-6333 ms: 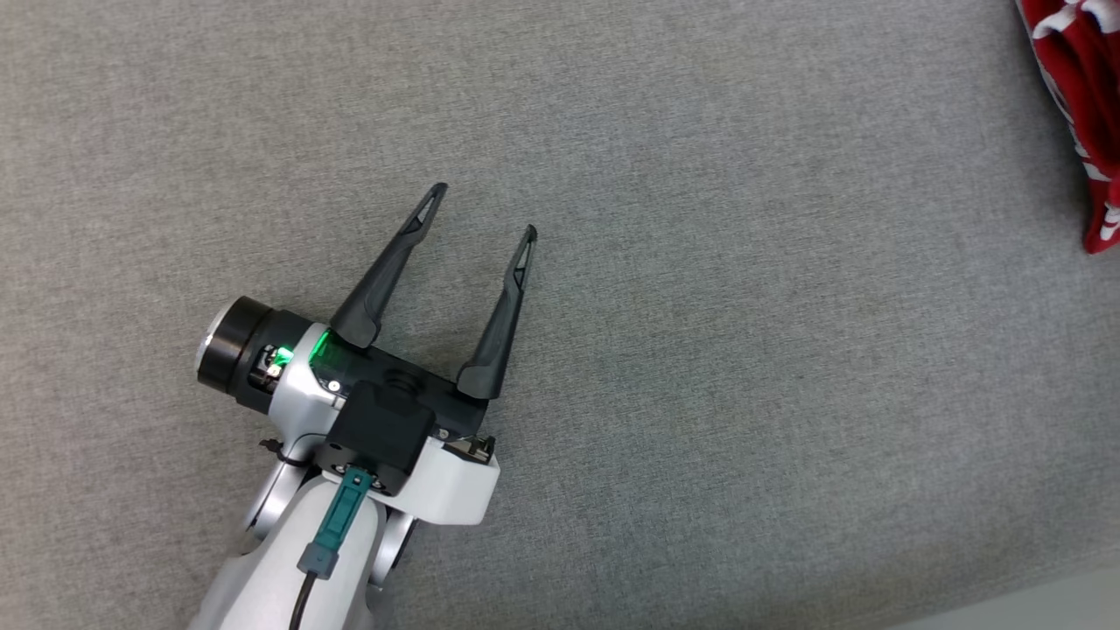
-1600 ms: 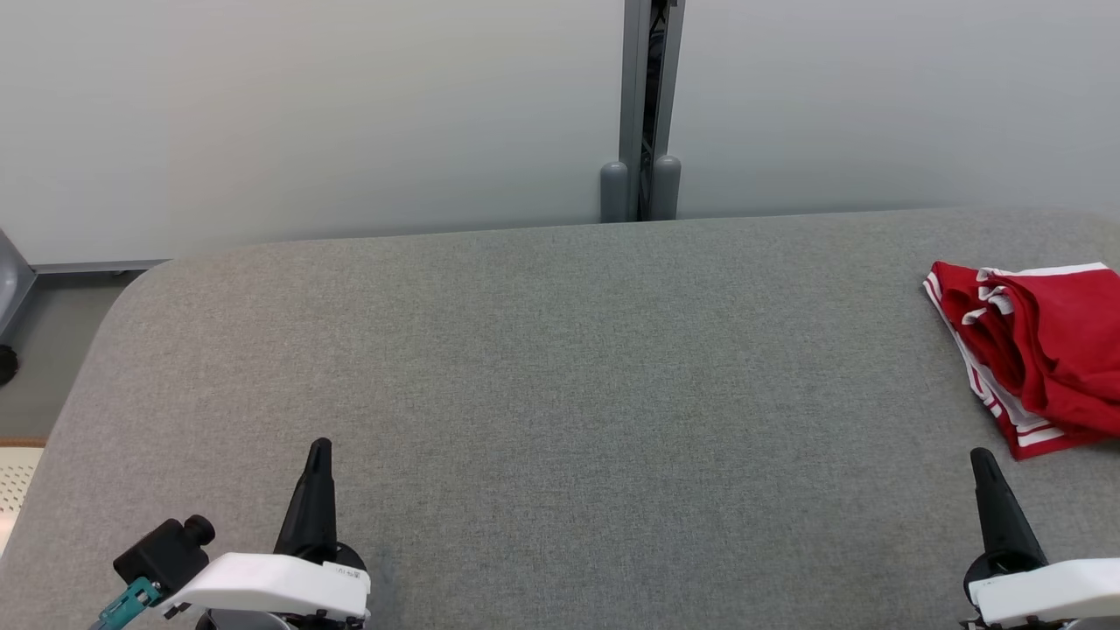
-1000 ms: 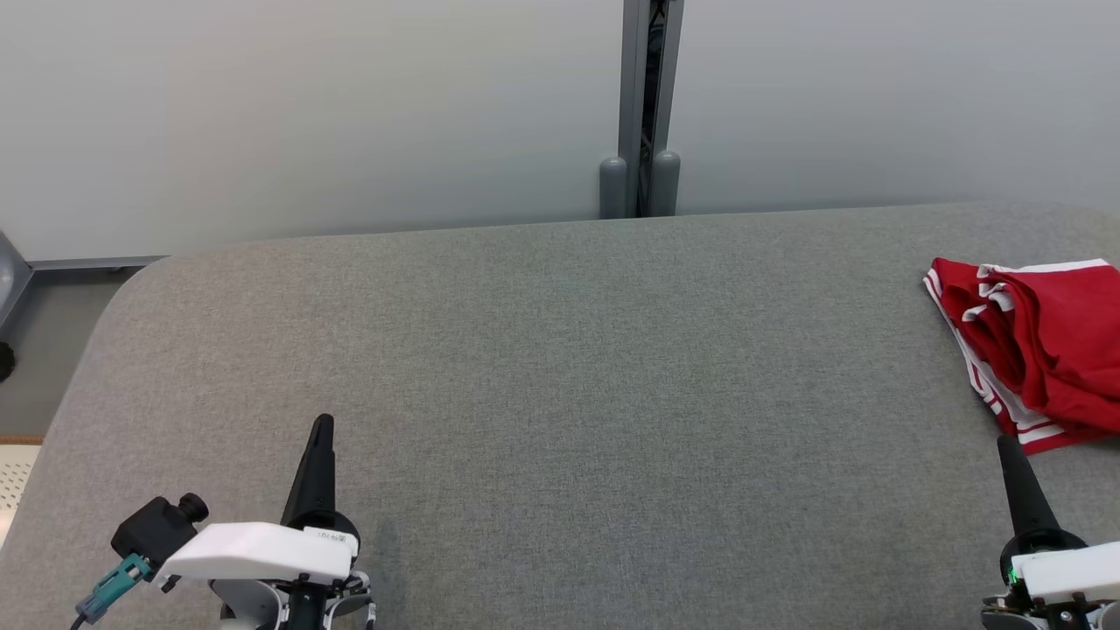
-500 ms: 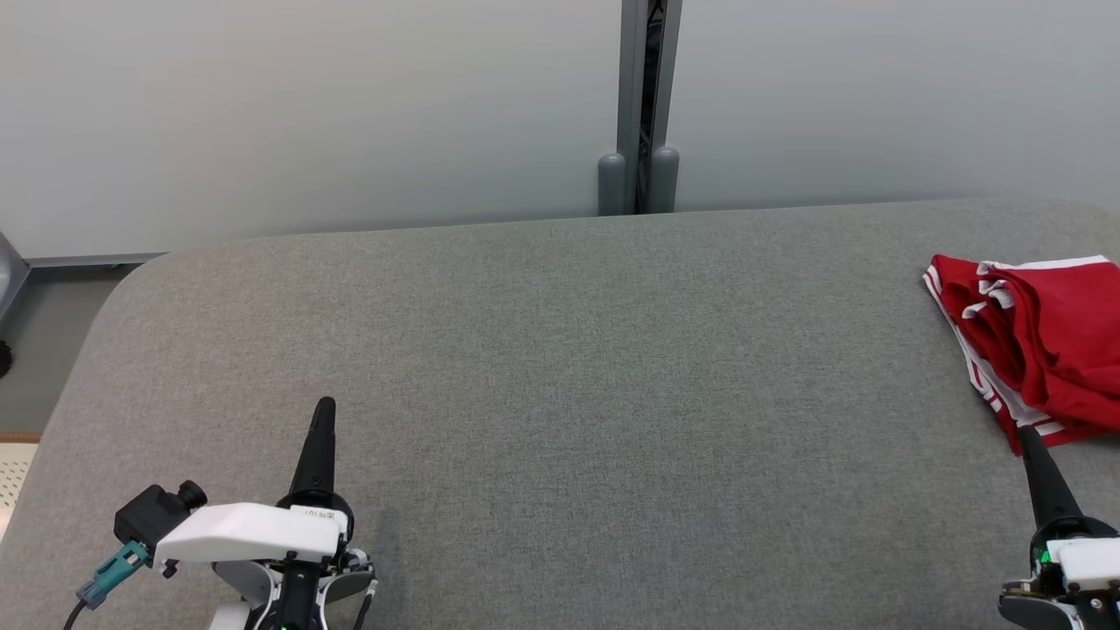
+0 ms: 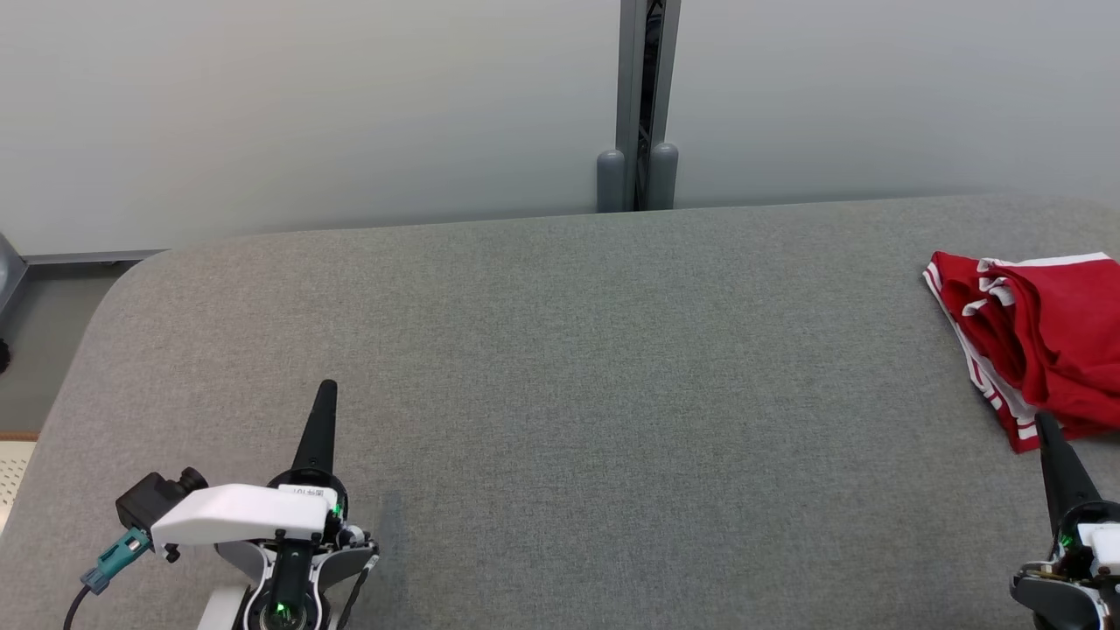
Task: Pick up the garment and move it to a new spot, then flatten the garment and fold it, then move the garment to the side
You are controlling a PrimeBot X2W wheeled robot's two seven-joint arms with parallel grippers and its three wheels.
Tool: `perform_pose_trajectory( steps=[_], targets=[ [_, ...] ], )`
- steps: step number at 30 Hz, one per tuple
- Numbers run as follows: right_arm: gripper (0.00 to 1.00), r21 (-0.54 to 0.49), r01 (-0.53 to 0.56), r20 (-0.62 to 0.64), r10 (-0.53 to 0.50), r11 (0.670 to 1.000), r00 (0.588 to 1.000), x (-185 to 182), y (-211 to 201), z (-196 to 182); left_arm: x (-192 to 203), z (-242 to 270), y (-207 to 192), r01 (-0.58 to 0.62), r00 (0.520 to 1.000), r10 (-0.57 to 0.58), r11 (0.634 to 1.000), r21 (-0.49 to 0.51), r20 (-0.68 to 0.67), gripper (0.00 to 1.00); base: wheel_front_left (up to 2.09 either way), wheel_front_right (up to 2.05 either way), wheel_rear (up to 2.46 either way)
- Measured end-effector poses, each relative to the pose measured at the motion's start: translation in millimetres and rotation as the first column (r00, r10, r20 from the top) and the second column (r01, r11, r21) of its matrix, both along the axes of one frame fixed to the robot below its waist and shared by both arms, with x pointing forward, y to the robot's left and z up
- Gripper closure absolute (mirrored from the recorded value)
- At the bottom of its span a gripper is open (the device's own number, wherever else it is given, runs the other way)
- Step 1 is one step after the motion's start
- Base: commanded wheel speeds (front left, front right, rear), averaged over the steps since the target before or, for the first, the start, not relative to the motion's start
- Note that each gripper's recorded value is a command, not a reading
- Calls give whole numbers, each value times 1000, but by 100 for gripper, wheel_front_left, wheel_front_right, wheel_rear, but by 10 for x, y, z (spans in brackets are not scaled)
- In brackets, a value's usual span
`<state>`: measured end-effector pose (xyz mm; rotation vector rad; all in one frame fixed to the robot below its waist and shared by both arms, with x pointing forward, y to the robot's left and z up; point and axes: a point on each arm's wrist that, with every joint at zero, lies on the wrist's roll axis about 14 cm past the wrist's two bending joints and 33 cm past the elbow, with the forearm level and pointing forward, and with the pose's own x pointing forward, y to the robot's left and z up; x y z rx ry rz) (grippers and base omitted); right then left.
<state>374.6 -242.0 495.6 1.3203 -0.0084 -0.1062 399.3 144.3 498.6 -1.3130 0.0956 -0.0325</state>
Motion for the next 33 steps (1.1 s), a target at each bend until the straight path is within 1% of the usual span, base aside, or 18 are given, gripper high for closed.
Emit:
perform_pose_trajectory(
  steps=[2,13,33],
  targets=[
    [100,23,2,7,-2,1000,1000,12,-11,15,27,25,-10,3,1000,-3,1000,-29,5,100,0,0,0],
    [100,108,13,26,-16,994,1000,42,-76,46,80,34,-31,8,1000,-8,993,-115,0,100,0,0,0],
    [100,246,26,59,-42,969,997,68,-182,84,199,110,-72,19,1000,-17,967,-254,8,100,0,0,0]
  ],
)
